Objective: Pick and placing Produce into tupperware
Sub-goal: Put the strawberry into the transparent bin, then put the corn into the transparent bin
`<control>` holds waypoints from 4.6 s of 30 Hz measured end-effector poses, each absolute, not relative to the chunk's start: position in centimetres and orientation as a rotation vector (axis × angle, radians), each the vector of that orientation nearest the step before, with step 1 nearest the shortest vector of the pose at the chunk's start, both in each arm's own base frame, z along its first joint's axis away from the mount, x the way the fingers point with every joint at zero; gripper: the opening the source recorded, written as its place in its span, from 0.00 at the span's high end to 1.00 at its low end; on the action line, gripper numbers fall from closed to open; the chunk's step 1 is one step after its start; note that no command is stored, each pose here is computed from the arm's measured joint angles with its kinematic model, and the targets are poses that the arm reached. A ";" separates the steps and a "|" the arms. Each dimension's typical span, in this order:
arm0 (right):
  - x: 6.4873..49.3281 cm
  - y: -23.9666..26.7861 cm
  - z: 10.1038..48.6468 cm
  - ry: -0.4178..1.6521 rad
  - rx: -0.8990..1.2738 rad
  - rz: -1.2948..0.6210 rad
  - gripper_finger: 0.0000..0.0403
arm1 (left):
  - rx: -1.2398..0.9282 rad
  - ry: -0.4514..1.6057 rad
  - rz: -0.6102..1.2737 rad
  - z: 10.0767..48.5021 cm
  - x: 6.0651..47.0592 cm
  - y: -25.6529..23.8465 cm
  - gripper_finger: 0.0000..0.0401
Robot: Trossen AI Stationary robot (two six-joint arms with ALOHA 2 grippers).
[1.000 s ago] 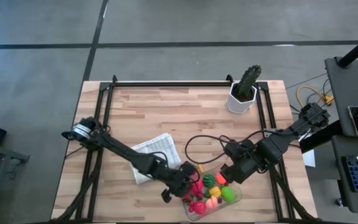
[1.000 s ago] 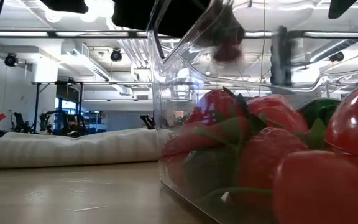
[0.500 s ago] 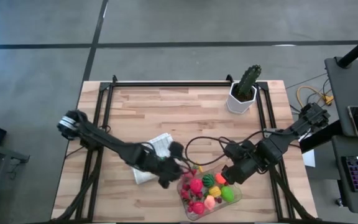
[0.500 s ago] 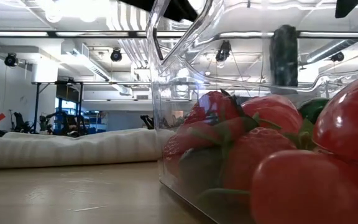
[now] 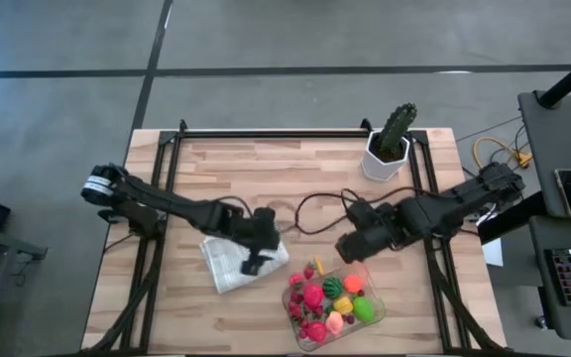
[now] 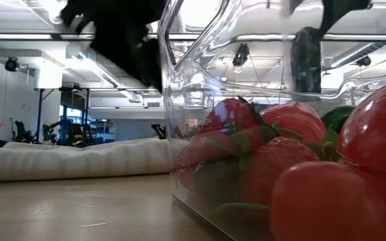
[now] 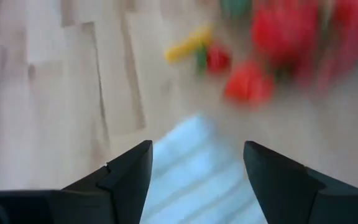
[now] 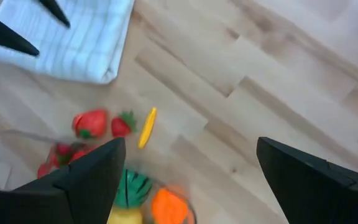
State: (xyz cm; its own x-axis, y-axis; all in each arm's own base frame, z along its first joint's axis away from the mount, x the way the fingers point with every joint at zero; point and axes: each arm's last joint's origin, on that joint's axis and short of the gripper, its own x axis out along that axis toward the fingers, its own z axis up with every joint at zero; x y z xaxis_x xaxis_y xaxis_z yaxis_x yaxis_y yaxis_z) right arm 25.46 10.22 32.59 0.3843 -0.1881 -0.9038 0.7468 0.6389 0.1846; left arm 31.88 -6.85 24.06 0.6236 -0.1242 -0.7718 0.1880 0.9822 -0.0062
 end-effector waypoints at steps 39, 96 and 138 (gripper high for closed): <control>26.4 7.7 32.5 1.038 0.709 -0.674 0.12 | 0.636 0.547 -0.537 15.9 35.0 -11.2 0.41; 26.4 7.7 32.4 1.032 0.737 -0.695 0.12 | 0.629 0.629 -0.359 16.8 35.6 -11.0 0.55; 25.3 11.1 32.2 1.051 0.742 -0.620 0.12 | -0.281 0.517 -0.478 25.0 37.1 -17.0 0.32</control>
